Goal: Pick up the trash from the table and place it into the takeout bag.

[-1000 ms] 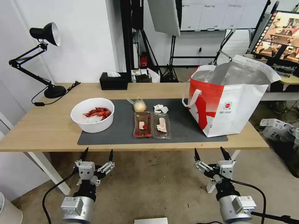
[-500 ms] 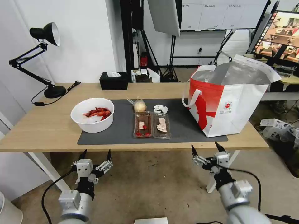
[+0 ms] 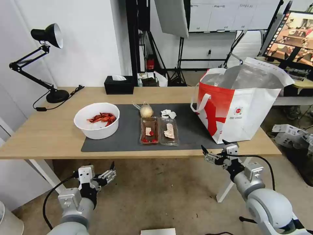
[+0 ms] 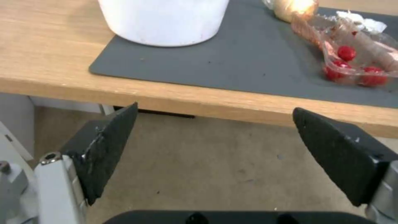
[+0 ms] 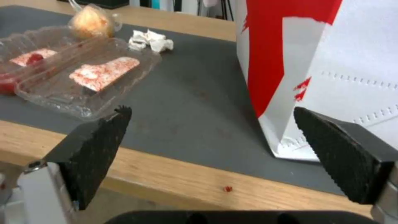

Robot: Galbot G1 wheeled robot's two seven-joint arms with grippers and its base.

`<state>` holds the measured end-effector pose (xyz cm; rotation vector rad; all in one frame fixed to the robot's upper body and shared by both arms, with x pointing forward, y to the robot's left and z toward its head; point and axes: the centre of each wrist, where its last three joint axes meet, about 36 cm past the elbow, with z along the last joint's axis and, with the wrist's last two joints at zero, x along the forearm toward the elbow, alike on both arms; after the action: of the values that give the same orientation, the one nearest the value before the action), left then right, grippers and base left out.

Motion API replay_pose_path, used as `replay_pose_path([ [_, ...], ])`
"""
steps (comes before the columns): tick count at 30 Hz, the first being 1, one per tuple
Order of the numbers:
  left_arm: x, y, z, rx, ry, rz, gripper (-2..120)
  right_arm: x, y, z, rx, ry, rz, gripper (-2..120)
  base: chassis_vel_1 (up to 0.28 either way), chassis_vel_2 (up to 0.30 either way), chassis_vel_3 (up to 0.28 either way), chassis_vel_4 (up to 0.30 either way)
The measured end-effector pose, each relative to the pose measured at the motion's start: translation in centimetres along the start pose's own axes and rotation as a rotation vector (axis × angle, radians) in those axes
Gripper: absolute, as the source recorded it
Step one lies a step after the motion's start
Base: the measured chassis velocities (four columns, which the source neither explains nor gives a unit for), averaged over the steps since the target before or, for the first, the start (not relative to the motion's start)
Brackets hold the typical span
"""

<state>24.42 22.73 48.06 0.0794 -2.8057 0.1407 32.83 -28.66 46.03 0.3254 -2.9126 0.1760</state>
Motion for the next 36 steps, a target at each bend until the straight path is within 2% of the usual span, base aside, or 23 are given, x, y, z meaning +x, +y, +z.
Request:
replay_pose_path([
  [1,0.0,0.0,0.0,0.012,-0.032,0.007,100,0.0,0.1,0.0,-0.014,-0.03,-0.007,100,0.0,0.0,0.0,0.0],
  [2,0.0,0.0,0.0,0.012,-0.032,0.007,100,0.0,0.1,0.0,-0.014,-0.03,-0.007,100,0.0,0.0,0.0,0.0],
  [5,0.0,-0.2,0.0,0.06,-0.157,0.04,100,0.1,0.7,-0.4,-0.071,-0.167,-0.034,100,0.0,0.0,0.0,0.0],
  [6,0.0,-0.2,0.0,0.06,-0.157,0.04,100,0.1,0.7,-0.4,-0.071,-0.167,-0.034,100,0.0,0.0,0.0,0.0],
  [7,0.0,-0.2,-0.1,0.072,-0.19,0.047,100,0.1,1.0,-0.6,-0.098,-0.229,-0.045,100,0.0,0.0,0.0,0.0],
  [9,-0.1,-0.4,-0.1,0.087,-0.204,0.056,100,0.2,1.2,-0.7,-0.121,-0.282,-0.052,100,0.0,0.0,0.0,0.0],
  [21,-0.3,-0.5,0.0,0.091,-0.206,0.065,100,0.0,2.1,-0.1,-0.182,-0.265,-0.076,100,0.0,0.0,0.0,0.0],
  [22,-0.4,-0.4,0.0,0.088,-0.208,0.066,100,0.0,2.6,0.0,-0.243,-0.238,-0.089,100,0.0,0.0,0.0,0.0],
  [24,-0.5,-0.2,-0.1,0.082,-0.21,0.067,100,0.1,4.3,-0.7,-0.49,-0.136,-0.15,100,0.0,0.0,0.0,0.0],
  [25,-0.5,-0.2,-0.1,0.082,-0.21,0.067,100,0.1,4.3,-0.7,-0.49,-0.136,-0.15,100,0.0,0.0,0.0,0.0],
  [28,-0.6,-0.1,0.0,0.077,-0.207,0.069,100,0.0,6.1,-2.3,-0.837,0.004,-0.249,100,0.0,0.0,0.0,0.0],
  [29,-0.6,-0.1,0.0,0.077,-0.207,0.069,100,0.0,6.1,-2.3,-0.837,0.004,-0.249,100,0.0,0.0,0.0,0.0],
  [31,-0.6,-0.1,0.0,0.077,-0.206,0.068,100,-0.4,6.6,-3.2,-0.997,0.075,-0.292,100,0.0,0.0,0.0,0.0],
  [34,-0.6,-0.1,0.1,0.077,-0.204,0.067,100,-0.7,6.9,-3.5,-1.045,0.098,-0.304,100,0.0,0.0,0.0,0.0],
  [36,-0.5,0.0,0.2,0.076,-0.2,0.063,100,-1.3,7.4,-4.3,-1.138,0.156,-0.291,100,0.0,0.0,0.0,0.0],
])
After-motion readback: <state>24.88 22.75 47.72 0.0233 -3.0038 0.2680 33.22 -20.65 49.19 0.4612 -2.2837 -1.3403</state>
